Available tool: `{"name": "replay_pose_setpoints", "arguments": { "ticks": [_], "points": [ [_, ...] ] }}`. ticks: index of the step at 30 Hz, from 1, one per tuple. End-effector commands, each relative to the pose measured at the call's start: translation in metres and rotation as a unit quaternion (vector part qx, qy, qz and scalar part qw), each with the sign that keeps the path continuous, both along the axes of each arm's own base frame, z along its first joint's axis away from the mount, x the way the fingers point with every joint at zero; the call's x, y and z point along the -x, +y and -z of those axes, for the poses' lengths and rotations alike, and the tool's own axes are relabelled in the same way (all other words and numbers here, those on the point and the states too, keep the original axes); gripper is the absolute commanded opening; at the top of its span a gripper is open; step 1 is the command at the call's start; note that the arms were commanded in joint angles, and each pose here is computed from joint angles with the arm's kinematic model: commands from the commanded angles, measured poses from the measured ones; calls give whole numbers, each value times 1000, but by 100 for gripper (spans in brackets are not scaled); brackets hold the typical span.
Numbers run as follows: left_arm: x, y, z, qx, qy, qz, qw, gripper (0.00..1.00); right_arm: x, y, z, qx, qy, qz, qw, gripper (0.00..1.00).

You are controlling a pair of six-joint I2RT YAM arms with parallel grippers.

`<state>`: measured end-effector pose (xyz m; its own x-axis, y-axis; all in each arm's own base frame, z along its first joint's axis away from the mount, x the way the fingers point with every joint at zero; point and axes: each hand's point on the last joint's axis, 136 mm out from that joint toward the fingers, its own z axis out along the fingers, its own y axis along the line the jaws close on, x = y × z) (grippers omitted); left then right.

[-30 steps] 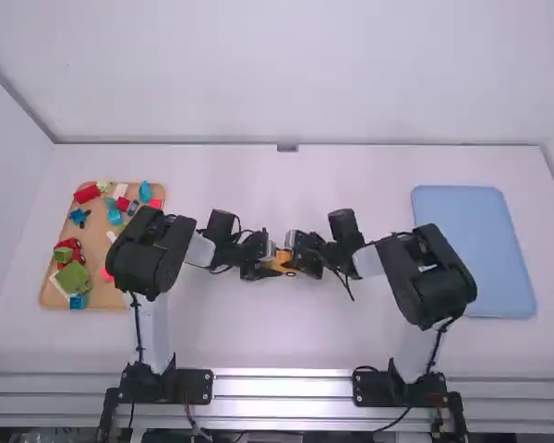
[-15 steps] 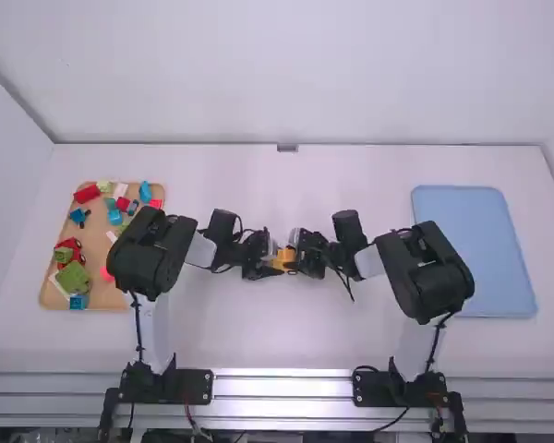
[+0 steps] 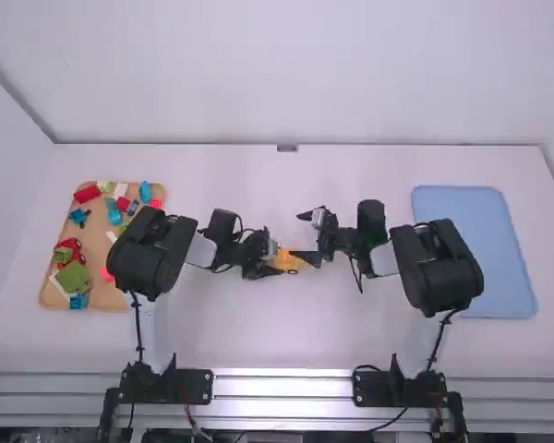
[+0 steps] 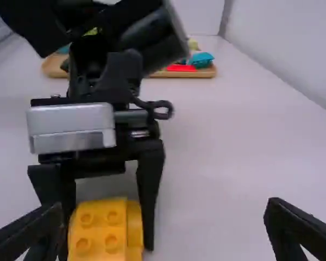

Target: Assemble lego blocks to make yellow taxi

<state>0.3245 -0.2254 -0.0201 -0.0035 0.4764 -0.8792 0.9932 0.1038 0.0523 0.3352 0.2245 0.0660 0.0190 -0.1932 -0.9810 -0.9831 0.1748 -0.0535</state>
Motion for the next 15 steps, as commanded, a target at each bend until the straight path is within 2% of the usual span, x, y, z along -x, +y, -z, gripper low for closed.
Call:
{"name": "replay_pose_setpoints", "arguments": {
  "ticks": [1,9,13,15],
  "points": [
    [11,19,45,-77,53,-46,995,99,2,-13,0,-21,58,-1,998,99],
    [5,20,42,-74,40,-51,995,99,3,-38,26,9,93,28,995,98],
    [3,23,35,-73,41,-63,995,99,3,-36,54,69,128,66,987,98],
    [-2,26,31,-75,50,-85,992,99,5,-32,60,86,124,65,986,98]
  ]
}}
